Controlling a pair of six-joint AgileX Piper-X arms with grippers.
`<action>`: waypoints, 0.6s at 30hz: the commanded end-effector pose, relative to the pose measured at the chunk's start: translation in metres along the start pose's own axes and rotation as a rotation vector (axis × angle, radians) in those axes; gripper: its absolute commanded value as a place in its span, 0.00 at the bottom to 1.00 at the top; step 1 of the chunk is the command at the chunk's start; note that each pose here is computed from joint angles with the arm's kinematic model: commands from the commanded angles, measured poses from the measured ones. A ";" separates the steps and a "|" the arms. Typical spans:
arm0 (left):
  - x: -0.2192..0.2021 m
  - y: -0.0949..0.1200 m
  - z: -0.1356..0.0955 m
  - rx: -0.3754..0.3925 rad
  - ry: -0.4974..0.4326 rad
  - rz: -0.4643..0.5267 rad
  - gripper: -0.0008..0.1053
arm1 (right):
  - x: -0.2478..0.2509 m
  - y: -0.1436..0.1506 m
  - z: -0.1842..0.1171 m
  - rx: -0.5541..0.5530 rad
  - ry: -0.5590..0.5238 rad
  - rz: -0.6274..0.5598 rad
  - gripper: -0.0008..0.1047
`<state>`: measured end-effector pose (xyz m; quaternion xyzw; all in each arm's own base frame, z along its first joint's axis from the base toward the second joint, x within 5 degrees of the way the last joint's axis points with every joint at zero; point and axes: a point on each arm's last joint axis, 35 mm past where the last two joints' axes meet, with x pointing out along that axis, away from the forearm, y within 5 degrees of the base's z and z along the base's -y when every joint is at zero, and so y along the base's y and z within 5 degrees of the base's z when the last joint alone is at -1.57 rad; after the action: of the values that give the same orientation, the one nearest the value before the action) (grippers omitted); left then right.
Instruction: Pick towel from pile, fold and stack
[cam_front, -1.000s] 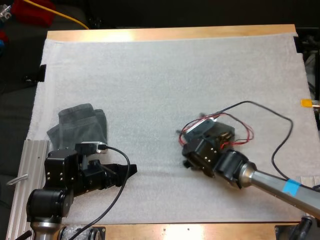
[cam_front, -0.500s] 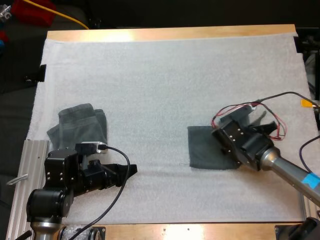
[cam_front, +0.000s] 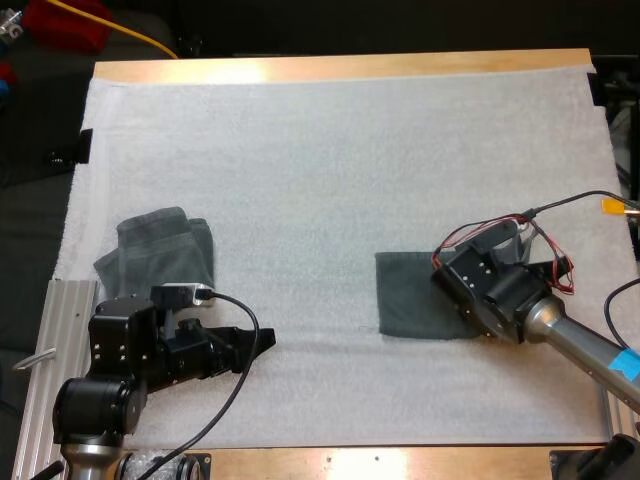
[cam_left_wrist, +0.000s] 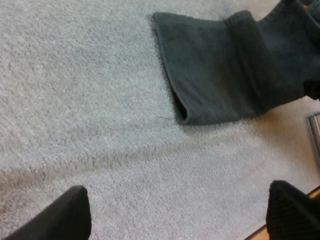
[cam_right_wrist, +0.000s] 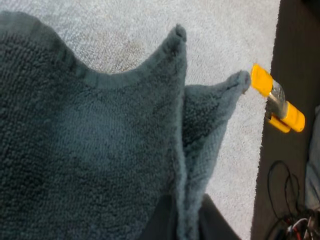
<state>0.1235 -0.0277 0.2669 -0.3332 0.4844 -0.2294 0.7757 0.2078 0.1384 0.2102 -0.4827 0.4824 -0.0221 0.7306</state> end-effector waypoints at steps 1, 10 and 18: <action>0.000 -0.002 0.002 0.018 0.000 -0.017 0.67 | 0.000 0.000 -0.001 0.026 -0.001 0.034 0.02; 0.000 -0.002 0.002 0.018 0.000 -0.017 0.67 | -0.006 0.011 0.021 0.203 -0.187 0.410 0.02; 0.000 -0.002 0.002 0.019 0.000 -0.017 0.67 | 0.005 0.030 0.030 0.222 -0.161 0.607 0.02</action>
<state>0.1235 -0.0277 0.2669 -0.3333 0.4844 -0.2297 0.7756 0.2203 0.1720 0.1892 -0.2402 0.5340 0.1771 0.7911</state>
